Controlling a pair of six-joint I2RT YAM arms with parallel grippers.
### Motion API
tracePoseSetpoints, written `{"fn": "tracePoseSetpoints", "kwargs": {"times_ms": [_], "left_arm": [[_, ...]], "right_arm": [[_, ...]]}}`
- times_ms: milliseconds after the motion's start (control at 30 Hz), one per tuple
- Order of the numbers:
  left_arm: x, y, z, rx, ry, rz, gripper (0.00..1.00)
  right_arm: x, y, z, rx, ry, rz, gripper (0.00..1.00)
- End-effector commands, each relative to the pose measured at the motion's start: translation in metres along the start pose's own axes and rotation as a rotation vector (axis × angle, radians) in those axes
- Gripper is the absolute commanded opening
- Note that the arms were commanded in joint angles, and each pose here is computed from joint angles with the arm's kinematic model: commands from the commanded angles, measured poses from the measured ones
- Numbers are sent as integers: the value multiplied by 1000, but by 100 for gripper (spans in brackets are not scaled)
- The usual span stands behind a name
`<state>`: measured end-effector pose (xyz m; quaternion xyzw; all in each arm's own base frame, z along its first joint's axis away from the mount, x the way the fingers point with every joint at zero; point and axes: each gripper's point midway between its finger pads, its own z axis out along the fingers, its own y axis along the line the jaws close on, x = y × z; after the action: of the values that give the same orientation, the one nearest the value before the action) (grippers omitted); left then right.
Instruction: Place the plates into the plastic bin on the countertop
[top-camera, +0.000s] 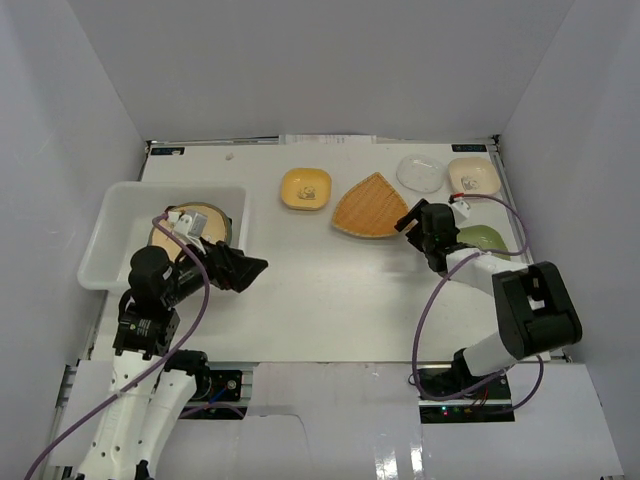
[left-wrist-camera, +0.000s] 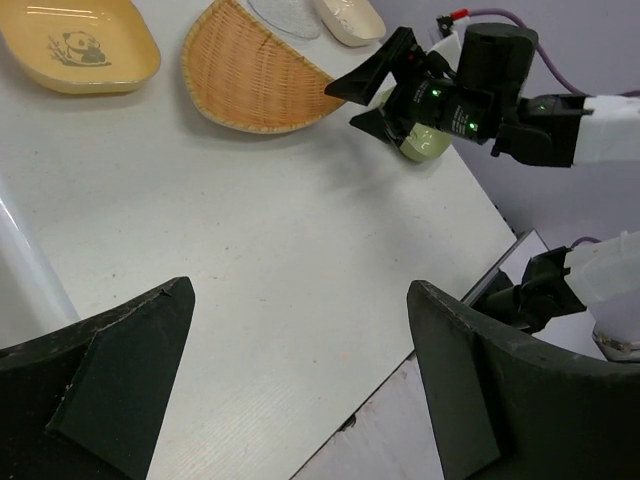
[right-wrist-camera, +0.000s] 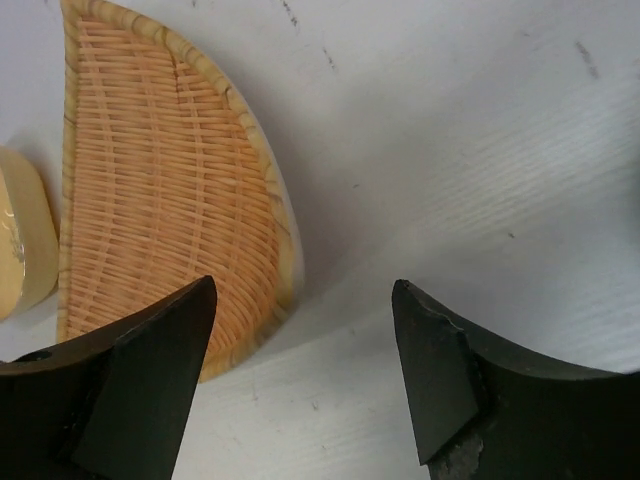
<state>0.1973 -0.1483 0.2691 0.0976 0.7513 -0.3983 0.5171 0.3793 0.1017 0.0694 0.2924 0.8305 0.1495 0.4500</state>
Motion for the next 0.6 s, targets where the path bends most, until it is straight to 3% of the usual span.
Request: {"fn": "tracePoseSetpoints", "kwargs": {"times_ms": [0, 67, 100, 200, 433, 567], "left_arm": [[11, 6, 4, 9, 18, 31, 98], [13, 5, 4, 11, 20, 19, 98], [12, 3, 3, 20, 19, 18, 98], [-1, -9, 0, 46, -2, 17, 98], [-47, -50, -4, 180, -96, 23, 98], [-85, -79, -10, 259, -182, 38, 98]], "right_arm": [[-13, 43, 16, -128, 19, 30, 73], [-12, 43, 23, -123, 24, 53, 55], [-12, 41, 24, -118, 19, 63, 36], [-22, 36, 13, -126, -48, 89, 11], [-48, 50, -65, -252, -219, 86, 8], [-48, 110, -122, -496, -208, 33, 8]]}}
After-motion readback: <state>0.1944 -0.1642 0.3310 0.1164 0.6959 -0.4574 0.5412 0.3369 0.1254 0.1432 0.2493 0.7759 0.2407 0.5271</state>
